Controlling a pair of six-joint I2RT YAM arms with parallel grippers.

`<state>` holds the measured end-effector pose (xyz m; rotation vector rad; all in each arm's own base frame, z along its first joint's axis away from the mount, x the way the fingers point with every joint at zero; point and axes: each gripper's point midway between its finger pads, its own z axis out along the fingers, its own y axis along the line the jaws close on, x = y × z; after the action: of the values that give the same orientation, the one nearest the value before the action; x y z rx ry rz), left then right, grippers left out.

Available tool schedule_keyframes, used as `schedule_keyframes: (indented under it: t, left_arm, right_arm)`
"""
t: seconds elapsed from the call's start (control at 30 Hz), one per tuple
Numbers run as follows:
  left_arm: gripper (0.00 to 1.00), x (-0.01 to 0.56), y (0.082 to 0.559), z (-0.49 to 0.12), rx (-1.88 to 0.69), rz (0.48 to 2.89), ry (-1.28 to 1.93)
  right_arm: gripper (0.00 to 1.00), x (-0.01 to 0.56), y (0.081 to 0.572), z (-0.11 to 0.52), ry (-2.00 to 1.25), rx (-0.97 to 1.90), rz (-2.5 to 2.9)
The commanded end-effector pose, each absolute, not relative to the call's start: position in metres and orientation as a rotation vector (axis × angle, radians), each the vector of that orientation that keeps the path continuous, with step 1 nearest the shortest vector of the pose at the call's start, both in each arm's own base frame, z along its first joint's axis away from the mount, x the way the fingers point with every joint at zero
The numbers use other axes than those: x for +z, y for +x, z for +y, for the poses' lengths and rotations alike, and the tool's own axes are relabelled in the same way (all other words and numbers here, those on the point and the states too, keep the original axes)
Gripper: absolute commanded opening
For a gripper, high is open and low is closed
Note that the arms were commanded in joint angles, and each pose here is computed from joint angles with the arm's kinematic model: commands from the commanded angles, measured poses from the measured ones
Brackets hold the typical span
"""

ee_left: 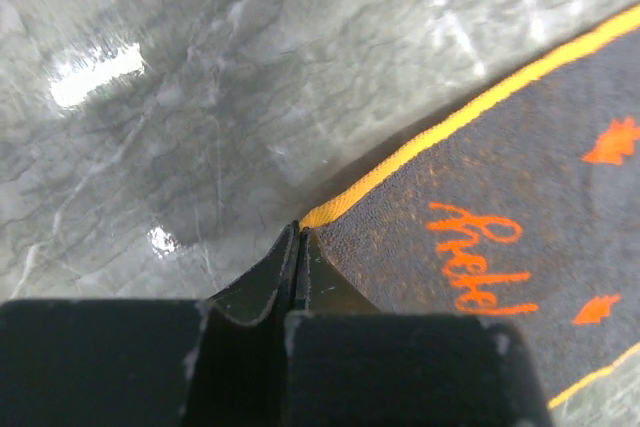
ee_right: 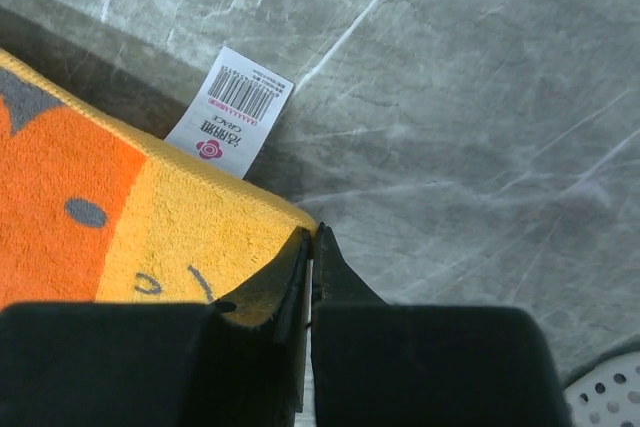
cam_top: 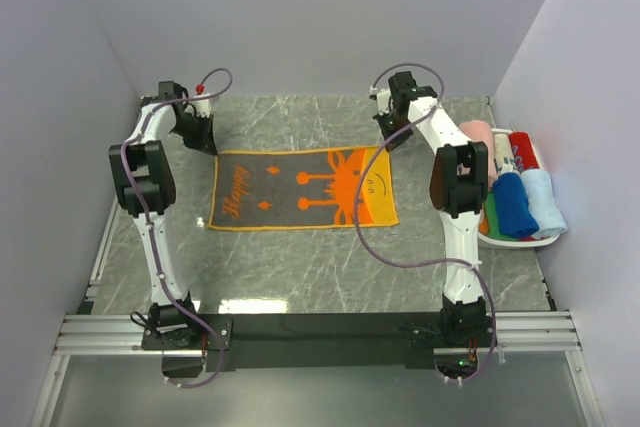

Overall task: Roll the towels
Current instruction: Fold the towel

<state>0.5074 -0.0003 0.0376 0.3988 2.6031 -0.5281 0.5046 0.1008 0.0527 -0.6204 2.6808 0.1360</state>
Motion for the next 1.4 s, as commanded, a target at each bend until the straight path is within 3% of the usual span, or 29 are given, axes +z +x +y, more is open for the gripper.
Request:
schedule_keyframes:
  t: [0.0, 0.33, 0.73, 1.07, 1.37]
  left_arm:
    - [0.0, 0.108, 0.517, -0.001, -0.528, 2.433, 0.475]
    - [0.0, 0.118, 0.44, 0.01, -0.579, 2.476, 0.643]
    - [0.01, 0.086, 0.338, 0.017, -0.648, 2.604, 0.757]
    - [0.0, 0.039, 0.312, 0.017, -0.626, 2.739, 0.636]
    - [0.01, 0.04, 0.312, 0.014, -0.634, 2.737, 0.604]
  right_arm:
    - [0.0, 0.108, 0.509, 0.097, -0.654, 0.117, 2.556]
    - [0.0, 0.108, 0.445, 0.096, -0.803, 0.196, 2.572]
    - [0.0, 0.069, 0.35, 0.102, -0.947, 0.414, 2.701]
    - [0.0, 0.038, 0.326, 0.105, -0.93, 0.432, 2.789]
    - [0.0, 0.043, 0.327, 0.101, -0.933, 0.397, 2.781]
